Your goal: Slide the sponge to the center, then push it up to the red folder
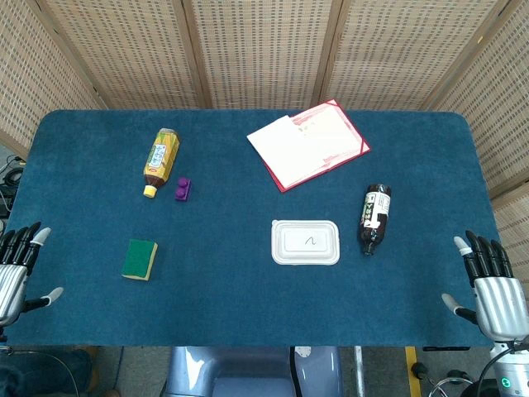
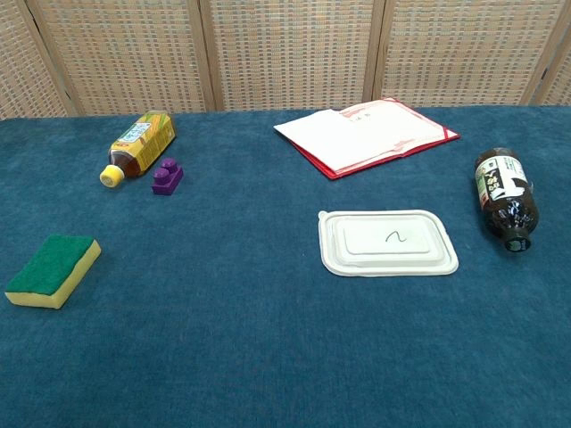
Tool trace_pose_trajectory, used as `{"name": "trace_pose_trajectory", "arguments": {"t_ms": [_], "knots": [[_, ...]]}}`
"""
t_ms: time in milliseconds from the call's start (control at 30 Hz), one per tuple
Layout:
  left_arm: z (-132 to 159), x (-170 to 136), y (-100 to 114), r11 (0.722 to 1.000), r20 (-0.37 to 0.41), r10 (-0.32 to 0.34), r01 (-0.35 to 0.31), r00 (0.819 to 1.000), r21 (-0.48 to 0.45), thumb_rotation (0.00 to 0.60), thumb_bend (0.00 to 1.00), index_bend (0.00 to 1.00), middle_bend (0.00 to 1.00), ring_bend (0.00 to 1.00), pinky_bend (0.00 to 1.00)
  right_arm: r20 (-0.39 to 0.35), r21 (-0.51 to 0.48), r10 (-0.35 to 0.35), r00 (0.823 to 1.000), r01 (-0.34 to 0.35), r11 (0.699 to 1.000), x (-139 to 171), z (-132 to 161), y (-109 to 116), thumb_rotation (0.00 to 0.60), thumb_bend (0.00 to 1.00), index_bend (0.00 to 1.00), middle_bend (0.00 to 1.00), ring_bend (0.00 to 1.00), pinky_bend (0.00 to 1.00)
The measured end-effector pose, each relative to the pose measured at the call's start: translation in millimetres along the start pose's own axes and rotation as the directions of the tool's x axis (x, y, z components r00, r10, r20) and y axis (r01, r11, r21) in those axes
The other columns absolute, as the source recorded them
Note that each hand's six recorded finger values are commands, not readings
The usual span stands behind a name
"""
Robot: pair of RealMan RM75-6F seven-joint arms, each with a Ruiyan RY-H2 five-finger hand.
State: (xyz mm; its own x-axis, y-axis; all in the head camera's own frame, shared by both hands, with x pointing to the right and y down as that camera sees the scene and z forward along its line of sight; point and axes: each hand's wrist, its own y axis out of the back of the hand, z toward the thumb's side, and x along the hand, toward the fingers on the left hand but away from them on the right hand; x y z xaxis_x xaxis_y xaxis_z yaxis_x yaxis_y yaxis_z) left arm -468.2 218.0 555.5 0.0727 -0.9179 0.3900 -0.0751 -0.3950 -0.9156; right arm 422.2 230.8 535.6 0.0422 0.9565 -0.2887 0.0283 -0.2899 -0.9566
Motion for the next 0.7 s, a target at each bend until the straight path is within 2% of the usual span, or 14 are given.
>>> {"name": "trace_pose_trajectory", "arguments": {"t_ms": [200,400,533,700], "knots": [[0.6,1.9,-4.8,1.0,0.004,-0.017,0.017,1.0,0.007,0.6,0.0,0.0,0.0,0.0,0.0,0.01,0.0,0.005,1.0,-0.005,1.0,-0.2,-3.2,-0.5,0.6,0.0,0.0,0.0,0.0,0.0],[4.1,14.7,-22.8,0.996,0.03,-0.09,0.089,0.996,0.017,0.6,0.0,0.0,0.0,0.0,0.0,0.016,-0.006,0.008,1.0,-0.008,1.0,-1.1,-3.5,-1.0,0.6,0.0,0.0,0.0,0.0,0.0],[12.5,39.1,-49.0,0.982,0.102,-0.186,0.183,0.977,0.039,0.6,0.0,0.0,0.0,0.0,0.0,0.027,0.005,0.015,1.0,-0.015,1.0,-2.0,-4.8,-3.9,0.6,0.0,0.0,0.0,0.0,0.0],[18.9,63.8,-73.2,0.967,0.179,-0.251,0.238,0.951,0.092,0.6,0.0,0.0,0.0,0.0,0.0,0.035,0.016,0.026,0.999,-0.027,1.0,-2.5,-4.7,-7.6,0.6,0.0,0.0,0.0,0.0,0.0]]}}
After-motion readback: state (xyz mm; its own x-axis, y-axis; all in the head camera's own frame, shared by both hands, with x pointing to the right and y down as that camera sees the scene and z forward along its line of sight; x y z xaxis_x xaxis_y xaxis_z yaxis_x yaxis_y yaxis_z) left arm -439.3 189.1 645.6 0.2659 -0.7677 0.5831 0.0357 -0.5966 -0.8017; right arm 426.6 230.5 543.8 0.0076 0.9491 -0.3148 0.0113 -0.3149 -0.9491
